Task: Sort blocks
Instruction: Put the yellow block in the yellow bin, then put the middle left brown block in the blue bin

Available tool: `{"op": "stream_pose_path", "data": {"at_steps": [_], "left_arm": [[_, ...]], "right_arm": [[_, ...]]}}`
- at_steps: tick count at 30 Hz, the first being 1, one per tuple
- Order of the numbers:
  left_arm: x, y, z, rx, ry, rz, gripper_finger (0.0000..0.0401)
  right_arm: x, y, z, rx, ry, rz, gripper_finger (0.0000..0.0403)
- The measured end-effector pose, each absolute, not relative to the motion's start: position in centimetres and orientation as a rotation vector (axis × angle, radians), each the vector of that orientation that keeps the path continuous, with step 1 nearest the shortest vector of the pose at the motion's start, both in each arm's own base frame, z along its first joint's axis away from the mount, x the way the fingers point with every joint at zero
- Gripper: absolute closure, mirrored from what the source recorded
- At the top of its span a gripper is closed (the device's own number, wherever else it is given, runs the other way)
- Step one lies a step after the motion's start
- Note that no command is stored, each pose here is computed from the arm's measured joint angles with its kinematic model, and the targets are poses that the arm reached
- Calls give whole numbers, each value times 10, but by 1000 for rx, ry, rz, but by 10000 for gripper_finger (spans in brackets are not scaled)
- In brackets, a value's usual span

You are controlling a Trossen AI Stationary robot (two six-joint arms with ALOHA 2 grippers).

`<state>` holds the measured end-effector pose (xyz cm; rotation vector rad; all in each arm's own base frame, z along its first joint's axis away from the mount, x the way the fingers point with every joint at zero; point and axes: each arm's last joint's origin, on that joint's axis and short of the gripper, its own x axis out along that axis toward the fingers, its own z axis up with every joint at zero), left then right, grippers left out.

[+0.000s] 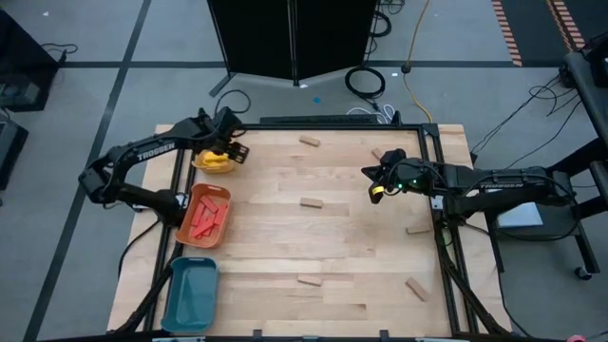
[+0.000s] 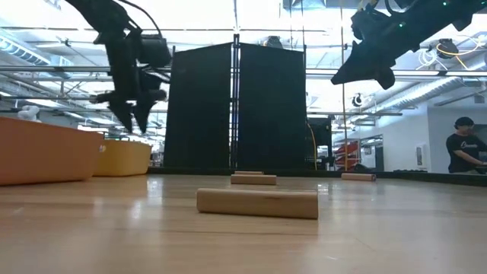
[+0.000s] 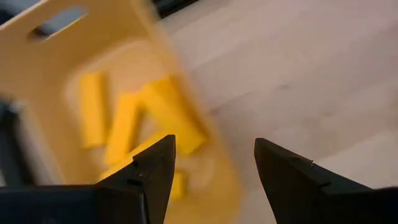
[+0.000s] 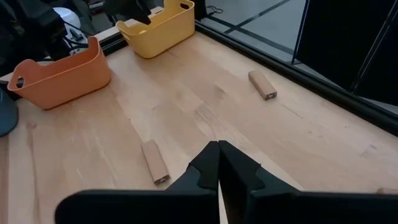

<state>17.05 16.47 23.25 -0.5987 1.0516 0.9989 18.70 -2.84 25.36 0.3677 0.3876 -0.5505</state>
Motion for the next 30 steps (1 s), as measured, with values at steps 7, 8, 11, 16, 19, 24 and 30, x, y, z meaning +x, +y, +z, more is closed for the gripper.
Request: {"op": "stream_pose_path", "data": {"at_steps": [7, 8, 11, 16, 19, 24, 30], "left_arm": [[203, 156, 256, -373, 937, 801, 184], [208, 153, 260, -337, 921, 772, 184], [225, 141, 272, -238, 852, 674, 184], [249, 110, 276, -134, 790, 474, 184], [261, 92, 274, -93, 783, 386, 184], [291, 64, 258, -29, 765, 264, 184], [332, 43, 217, 97, 764, 144, 184]], "right_arm": [[189, -29, 251, 364, 403, -557, 403], [190, -29, 250, 363, 408, -559, 403], [194, -29, 246, 359, 431, -564, 403], [197, -31, 243, 359, 442, -571, 403], [197, -31, 244, 361, 431, -567, 403], [197, -31, 245, 363, 425, -565, 403], [197, -31, 245, 379, 419, -567, 403]]}}
